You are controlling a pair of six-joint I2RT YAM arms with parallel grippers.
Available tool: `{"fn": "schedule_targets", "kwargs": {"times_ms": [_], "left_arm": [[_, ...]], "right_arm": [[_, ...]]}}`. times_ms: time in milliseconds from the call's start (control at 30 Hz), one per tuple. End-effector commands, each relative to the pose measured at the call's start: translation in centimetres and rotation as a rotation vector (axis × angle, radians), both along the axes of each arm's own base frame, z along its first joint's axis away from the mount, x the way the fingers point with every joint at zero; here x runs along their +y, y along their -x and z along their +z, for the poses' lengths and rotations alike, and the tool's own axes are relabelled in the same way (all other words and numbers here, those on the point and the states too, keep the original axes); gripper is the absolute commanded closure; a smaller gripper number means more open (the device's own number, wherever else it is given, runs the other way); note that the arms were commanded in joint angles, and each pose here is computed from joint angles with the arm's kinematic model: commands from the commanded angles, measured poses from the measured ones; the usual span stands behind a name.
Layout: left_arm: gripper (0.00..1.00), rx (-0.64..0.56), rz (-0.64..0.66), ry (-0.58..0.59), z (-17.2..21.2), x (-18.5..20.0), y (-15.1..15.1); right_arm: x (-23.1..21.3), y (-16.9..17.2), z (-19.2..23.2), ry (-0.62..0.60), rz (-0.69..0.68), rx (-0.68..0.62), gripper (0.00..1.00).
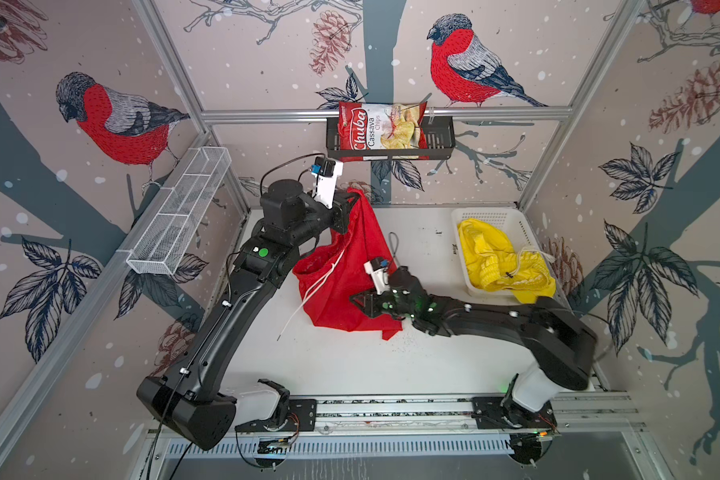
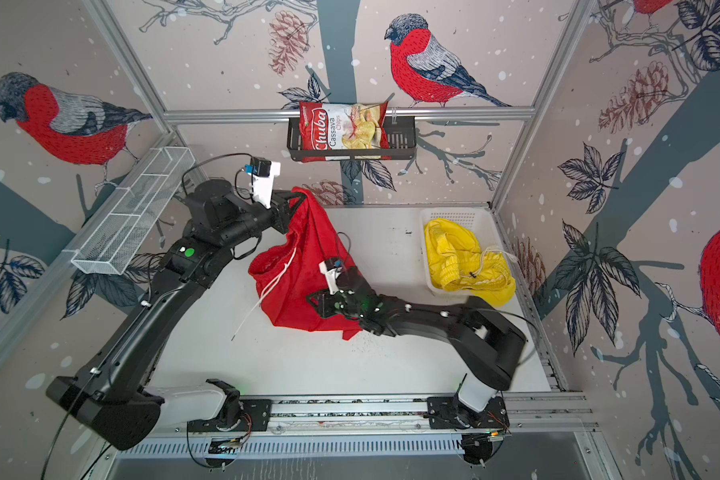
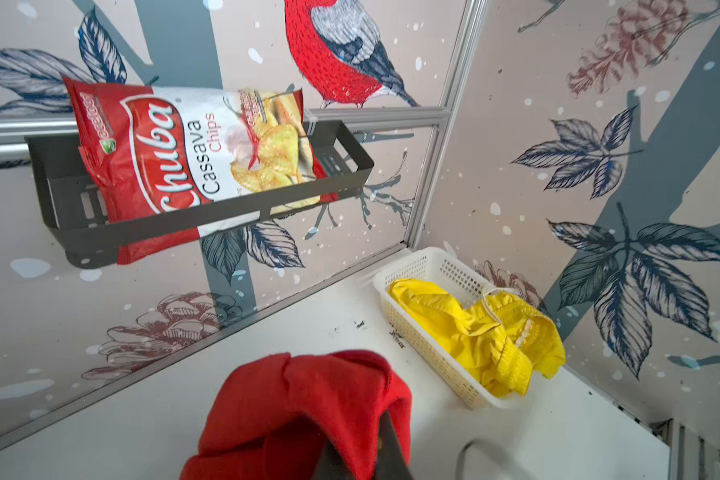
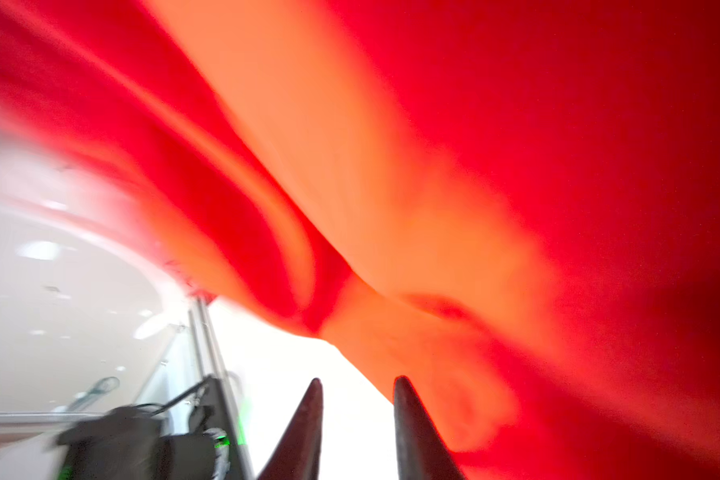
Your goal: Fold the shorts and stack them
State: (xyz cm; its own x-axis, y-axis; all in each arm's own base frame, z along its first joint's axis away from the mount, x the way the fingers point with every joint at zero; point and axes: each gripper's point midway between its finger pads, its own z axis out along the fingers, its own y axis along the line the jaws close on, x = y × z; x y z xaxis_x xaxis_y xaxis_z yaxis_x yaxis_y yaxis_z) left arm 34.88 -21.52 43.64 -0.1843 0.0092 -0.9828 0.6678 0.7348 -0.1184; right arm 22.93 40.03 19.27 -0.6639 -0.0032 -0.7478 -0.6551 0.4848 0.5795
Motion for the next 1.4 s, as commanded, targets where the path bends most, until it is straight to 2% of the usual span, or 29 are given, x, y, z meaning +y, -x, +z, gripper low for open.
{"fn": "schedule_targets", "kwargs": {"times_ms": [0, 133, 267, 367, 433, 700, 800, 933, 1167, 1200, 1267, 1300, 1333, 1367], "left_arm": [[1.00, -0.078, -0.072, -0.041, 0.0, -0.3, 1.1], [1.00, -0.086, -0.164, -0.058, -1.1, -0.6, 3.1], [1.00, -0.097, -0.255, -0.051, -1.3, -0.8, 5.8], [1.00, -0.089, -0.340, -0.019, -1.6, -1.1, 8.4], [1.00, -0.080, -0.401, -0.005, -1.7, -1.2, 10.2], [1.00, -0.099, -0.447, 0.025, -1.3, 0.1, 15.1], [1.00, -0.092, -0.423, 0.030, -1.5, 0.6, 15.5], [1.00, -0.068, -0.394, 0.019, -2.2, 1.0, 15.4], [1.00, 0.036, -0.387, -0.004, -4.8, 0.6, 14.2], [1.00, 0.053, -0.383, -0.008, -5.4, 0.6, 14.1], [1.00, 0.081, -0.368, -0.013, -6.3, 0.7, 13.8], [1.00, 0.090, -0.362, -0.016, -6.7, 0.8, 13.7], [1.00, 0.100, -0.352, -0.017, -7.1, 0.9, 13.6], [1.00, 0.102, -0.342, -0.018, -7.2, 1.0, 13.5]], "right_arm": [[-4.9, -1.0, 3.5, 0.000, -0.112, -0.160, 0.58], [-13.8, -4.9, 4.8, 0.079, -0.397, -0.236, 0.42], [-18.5, -9.3, 1.3, 0.186, -0.519, -0.057, 0.37], [-17.4, -11.1, -2.5, 0.297, -0.444, 0.079, 0.41], [-15.7, -11.8, -4.3, 0.329, -0.373, 0.123, 0.43], [-11.3, -14.4, -9.2, 0.266, -0.223, 0.265, 0.30], [-9.4, -14.6, -10.3, 0.232, -0.145, 0.320, 0.26], [-7.6, -13.2, -11.9, 0.173, -0.070, 0.392, 0.25], [-9.0, -9.9, -15.3, 0.258, -0.097, 0.445, 0.26], [-9.4, -9.4, -15.4, 0.270, -0.100, 0.445, 0.30], [-10.1, -8.5, -15.7, 0.306, -0.115, 0.438, 0.47], [-10.4, -8.1, -15.9, 0.338, -0.129, 0.423, 0.62], [-10.9, -7.8, -16.2, 0.378, -0.147, 0.407, 0.81], [-11.2, -7.7, -16.1, 0.397, -0.158, 0.394, 0.89]]}}
